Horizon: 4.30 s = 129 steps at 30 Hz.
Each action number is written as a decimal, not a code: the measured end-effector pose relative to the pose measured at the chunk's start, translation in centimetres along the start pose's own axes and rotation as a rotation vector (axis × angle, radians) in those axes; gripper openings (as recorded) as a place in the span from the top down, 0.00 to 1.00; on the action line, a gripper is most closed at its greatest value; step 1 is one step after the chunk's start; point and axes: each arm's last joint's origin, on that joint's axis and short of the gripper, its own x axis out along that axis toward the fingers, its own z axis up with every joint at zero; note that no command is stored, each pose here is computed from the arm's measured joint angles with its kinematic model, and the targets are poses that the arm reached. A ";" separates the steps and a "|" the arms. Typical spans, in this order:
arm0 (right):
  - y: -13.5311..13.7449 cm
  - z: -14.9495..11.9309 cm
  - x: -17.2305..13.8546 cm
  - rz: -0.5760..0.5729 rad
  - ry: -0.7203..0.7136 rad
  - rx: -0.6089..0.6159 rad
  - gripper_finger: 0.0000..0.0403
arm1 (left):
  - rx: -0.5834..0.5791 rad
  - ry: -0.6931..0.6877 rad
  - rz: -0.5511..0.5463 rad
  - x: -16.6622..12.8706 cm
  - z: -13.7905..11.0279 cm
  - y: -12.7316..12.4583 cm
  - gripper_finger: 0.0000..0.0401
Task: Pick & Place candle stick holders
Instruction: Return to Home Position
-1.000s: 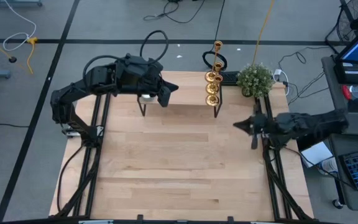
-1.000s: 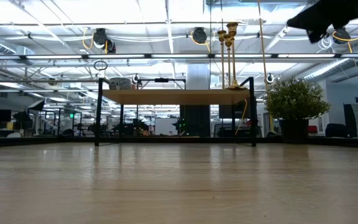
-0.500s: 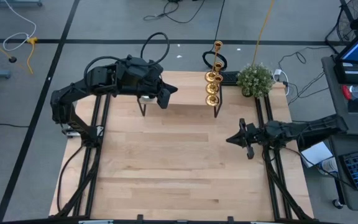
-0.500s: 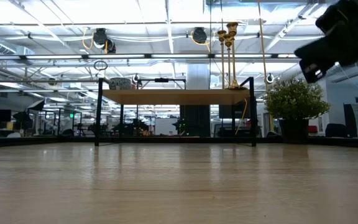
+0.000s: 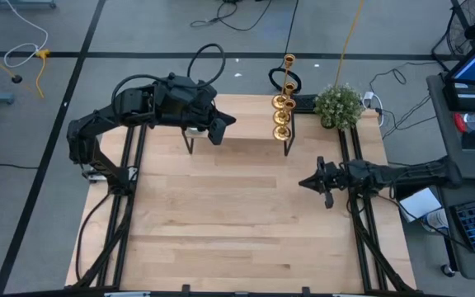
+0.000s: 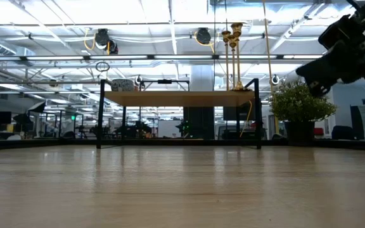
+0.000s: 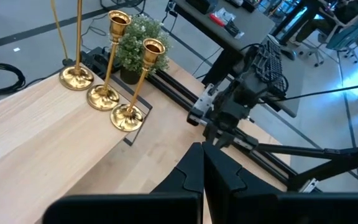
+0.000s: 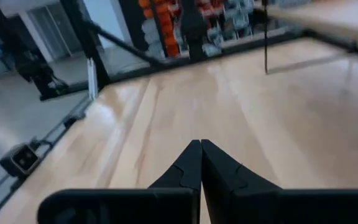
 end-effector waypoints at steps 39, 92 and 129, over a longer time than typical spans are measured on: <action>-1.1 1.3 -2.5 -0.043 -0.012 0.048 1.00 | 0.010 -0.028 0.018 0.1 0.7 0.9 1.00; 0.2 1.5 -1.8 0.039 -0.225 0.217 1.00 | 0.048 -0.180 0.036 -10.0 -14.2 4.6 1.00; 0.2 1.5 -1.8 0.046 -0.224 0.250 0.98 | 0.506 -0.382 -0.324 -1.6 -31.6 18.7 0.99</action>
